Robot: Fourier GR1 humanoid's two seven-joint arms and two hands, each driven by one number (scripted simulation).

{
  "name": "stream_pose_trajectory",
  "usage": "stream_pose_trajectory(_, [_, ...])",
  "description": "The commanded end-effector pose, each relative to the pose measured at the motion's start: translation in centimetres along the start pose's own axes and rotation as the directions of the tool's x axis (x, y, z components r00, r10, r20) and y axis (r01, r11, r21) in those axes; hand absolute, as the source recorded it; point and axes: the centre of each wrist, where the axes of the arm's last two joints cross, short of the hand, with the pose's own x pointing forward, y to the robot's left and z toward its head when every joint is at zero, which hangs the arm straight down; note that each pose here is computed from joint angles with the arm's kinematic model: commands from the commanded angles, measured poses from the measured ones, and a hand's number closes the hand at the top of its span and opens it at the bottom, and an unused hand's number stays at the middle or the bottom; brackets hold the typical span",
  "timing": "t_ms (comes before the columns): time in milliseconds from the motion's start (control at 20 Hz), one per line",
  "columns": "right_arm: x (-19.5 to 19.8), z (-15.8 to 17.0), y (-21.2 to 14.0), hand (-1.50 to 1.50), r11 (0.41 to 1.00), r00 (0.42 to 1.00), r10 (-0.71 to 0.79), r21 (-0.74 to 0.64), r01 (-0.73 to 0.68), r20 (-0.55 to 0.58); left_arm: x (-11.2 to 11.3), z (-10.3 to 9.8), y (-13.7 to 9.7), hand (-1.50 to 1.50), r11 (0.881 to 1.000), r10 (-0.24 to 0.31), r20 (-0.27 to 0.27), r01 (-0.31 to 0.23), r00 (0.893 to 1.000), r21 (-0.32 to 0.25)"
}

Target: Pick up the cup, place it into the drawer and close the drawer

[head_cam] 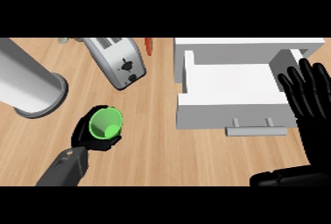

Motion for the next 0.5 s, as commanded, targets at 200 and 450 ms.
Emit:
stream_pose_trajectory(200, [0.5, -1.7, 0.2, -1.50, 1.000, 1.000, 0.013, -0.010, -0.013, -0.007, 0.1, -1.4, -1.7, 1.50, 0.999, 0.036, 0.206, -0.032, 0.978, -0.024])
stream_pose_trajectory(450, [-0.7, -0.4, -0.5, -1.50, 1.000, 1.000, 0.012, -0.013, -0.012, 0.017, -0.1, 1.0, -0.2, 1.50, 0.993, -0.053, 0.282, 0.021, 0.958, 0.116])
